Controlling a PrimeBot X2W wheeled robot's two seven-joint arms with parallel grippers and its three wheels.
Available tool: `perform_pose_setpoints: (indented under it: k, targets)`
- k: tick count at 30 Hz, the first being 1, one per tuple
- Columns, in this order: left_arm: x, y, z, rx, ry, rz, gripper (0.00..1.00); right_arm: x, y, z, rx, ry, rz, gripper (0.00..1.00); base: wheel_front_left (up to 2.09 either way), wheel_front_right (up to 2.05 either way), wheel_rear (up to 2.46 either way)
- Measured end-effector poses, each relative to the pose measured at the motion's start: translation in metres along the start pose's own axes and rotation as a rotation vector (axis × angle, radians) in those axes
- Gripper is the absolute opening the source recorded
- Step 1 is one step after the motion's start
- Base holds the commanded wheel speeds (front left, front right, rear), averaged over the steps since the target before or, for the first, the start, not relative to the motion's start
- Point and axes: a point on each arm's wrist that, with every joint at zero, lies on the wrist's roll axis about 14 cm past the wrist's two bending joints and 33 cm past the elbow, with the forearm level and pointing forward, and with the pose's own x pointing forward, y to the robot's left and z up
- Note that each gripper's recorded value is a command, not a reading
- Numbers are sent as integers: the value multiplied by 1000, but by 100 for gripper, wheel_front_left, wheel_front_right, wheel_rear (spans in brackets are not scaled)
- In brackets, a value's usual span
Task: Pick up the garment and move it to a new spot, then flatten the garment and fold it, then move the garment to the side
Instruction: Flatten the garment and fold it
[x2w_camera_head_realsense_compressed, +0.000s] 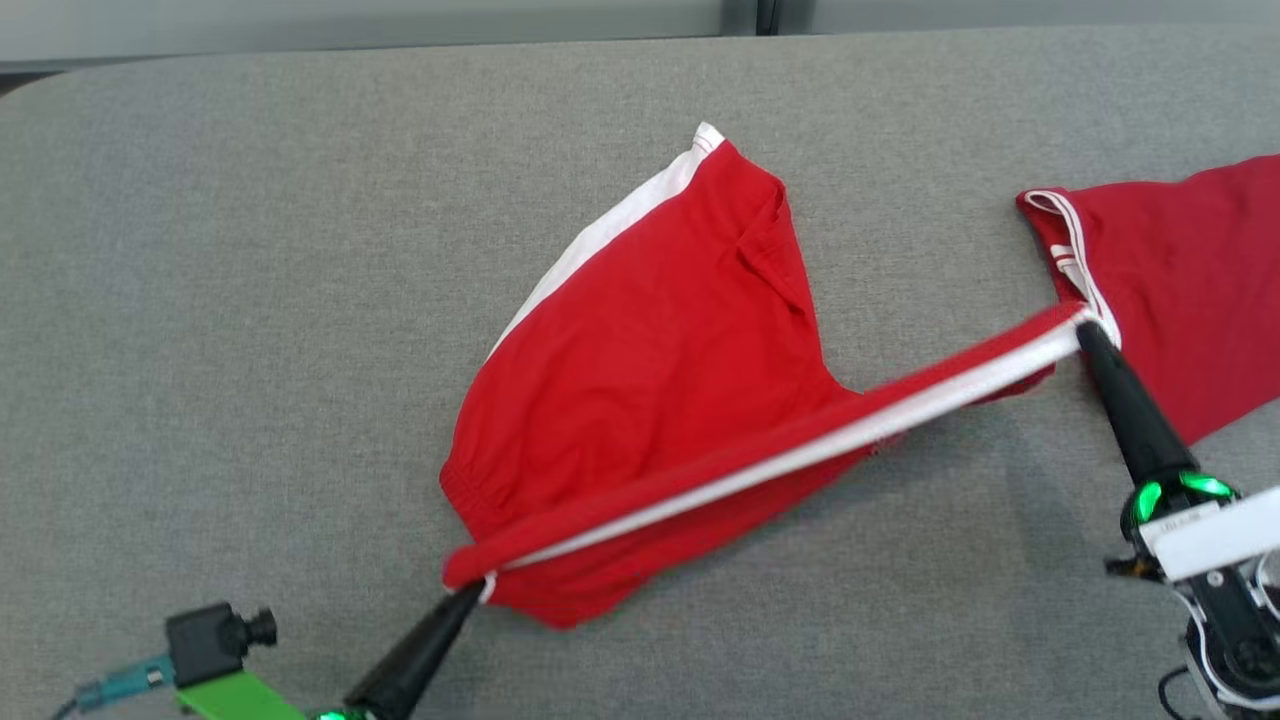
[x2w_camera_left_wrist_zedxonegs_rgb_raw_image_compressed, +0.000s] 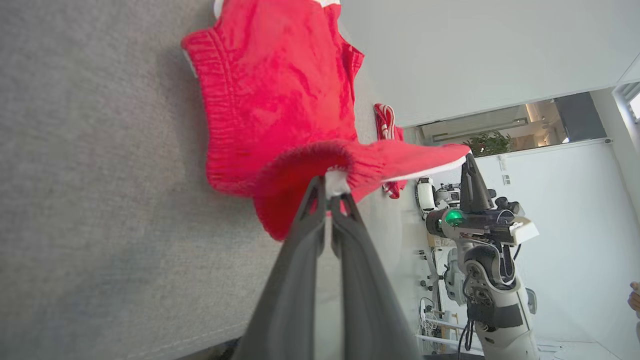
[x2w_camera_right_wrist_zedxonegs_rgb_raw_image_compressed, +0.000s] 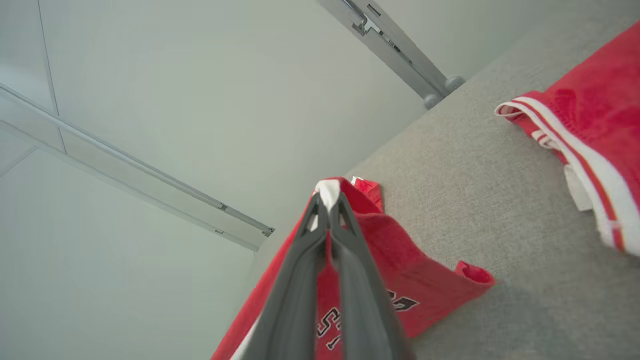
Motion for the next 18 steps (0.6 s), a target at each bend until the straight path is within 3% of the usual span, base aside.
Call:
perform_pose_setpoints:
  k: [8, 18]
  targets:
    - [32, -2, 64, 119, -94, -22, 0, 77, 12, 2, -140, 40, 33, 0, 0, 0, 0]
    - [58, 26, 103, 91, -174, 73, 0, 175, 37, -32, -260, 134, 116, 0, 0, 0, 0]
